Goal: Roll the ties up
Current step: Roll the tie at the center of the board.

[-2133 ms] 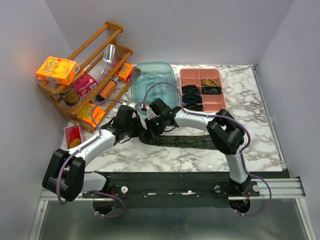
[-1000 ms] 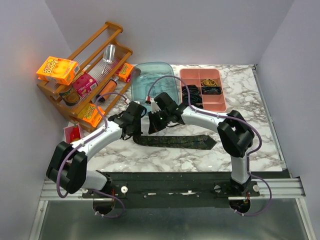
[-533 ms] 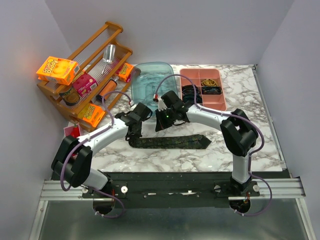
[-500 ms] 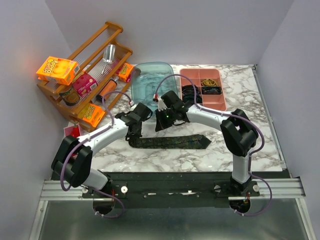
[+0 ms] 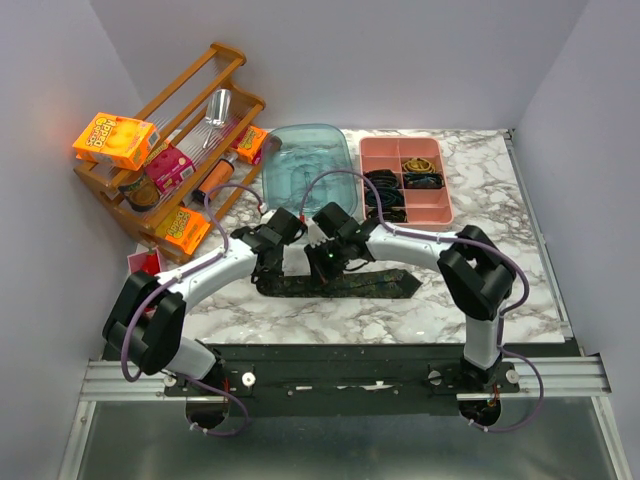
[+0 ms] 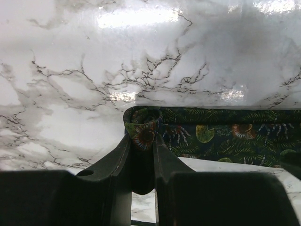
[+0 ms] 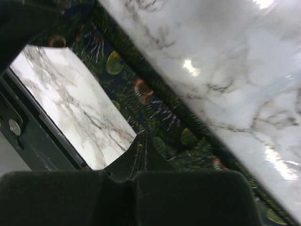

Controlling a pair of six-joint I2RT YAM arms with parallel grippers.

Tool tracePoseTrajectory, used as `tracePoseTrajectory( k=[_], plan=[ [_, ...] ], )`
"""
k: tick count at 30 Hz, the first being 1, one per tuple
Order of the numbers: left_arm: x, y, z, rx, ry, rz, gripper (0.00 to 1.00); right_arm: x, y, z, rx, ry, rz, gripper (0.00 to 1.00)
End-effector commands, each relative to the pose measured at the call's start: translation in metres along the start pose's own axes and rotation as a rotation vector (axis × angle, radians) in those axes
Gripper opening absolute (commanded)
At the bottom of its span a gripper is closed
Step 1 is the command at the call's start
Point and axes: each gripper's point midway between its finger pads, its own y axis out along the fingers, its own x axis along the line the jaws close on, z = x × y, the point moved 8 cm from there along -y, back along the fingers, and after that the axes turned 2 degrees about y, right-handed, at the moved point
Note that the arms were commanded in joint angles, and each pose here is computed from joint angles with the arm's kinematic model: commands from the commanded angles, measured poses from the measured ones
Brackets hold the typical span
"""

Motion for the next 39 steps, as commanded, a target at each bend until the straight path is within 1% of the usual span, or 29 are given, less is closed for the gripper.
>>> tracePoseTrajectory(
  k=[1,5,12,17,26,39],
  plan=[
    [0.003,-0.001,0.001,-0.034,-0.019,-0.025,0.0,0.003,0.01,0.02,0.082,-0.007,-0.009,0.01],
    [0.004,-0.001,0.002,-0.038,-0.021,-0.026,0.0,-0.002,0.018,0.025,0.103,-0.002,0.024,0.01],
    [0.007,-0.007,0.003,-0.061,-0.015,-0.01,0.0,-0.016,0.024,0.023,0.13,0.028,0.152,0.01],
    [0.008,-0.011,0.003,-0.081,-0.008,0.003,0.0,-0.018,0.025,0.02,0.125,0.049,0.179,0.01],
    [0.002,-0.011,0.008,-0.074,0.035,-0.004,0.0,-0.015,0.022,0.009,0.105,0.055,0.185,0.01],
    [-0.001,-0.003,0.017,-0.032,0.076,-0.09,0.0,-0.006,0.011,0.005,0.089,0.057,0.14,0.01]
  ],
)
